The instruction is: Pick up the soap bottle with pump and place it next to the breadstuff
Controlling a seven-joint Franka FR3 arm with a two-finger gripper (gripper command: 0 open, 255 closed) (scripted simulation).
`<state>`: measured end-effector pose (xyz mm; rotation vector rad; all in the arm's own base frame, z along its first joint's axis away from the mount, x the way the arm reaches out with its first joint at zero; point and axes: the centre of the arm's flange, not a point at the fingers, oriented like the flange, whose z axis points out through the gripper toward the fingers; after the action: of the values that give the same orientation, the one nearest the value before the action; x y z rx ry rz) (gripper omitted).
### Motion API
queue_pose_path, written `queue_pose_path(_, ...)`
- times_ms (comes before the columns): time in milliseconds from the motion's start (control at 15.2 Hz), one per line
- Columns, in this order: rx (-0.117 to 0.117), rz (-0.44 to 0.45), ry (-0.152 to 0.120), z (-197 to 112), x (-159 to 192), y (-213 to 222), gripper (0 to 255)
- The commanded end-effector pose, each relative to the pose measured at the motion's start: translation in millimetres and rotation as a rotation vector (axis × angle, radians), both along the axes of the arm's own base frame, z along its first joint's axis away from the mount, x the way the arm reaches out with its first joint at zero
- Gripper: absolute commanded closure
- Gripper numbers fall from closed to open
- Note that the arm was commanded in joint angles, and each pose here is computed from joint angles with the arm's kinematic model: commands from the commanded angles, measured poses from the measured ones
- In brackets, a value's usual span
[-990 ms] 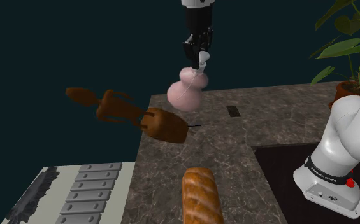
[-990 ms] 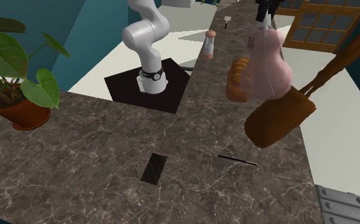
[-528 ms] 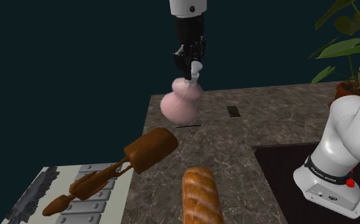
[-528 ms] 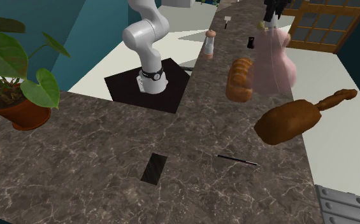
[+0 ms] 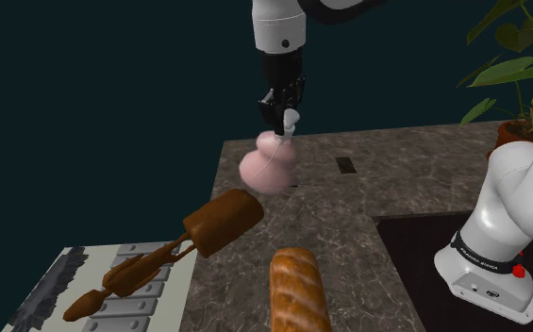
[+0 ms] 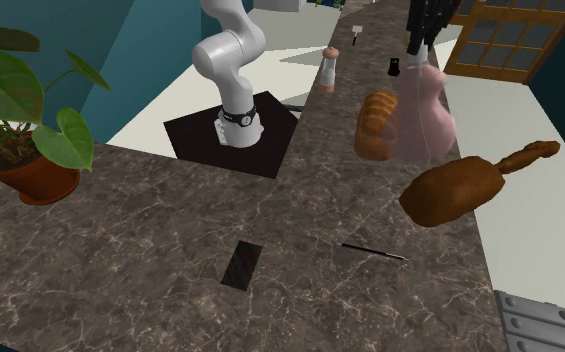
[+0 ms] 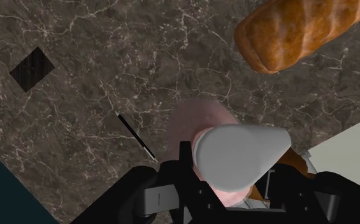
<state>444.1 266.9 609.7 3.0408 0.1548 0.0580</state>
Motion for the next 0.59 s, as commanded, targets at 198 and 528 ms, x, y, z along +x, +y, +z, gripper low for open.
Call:
queue_pose_path(198, 0.001, 0.0, -0.002, -27, 0, 1, 255)
queue_pose_path(528, 0.001, 0.0, -0.002, -53, 0, 1, 255)
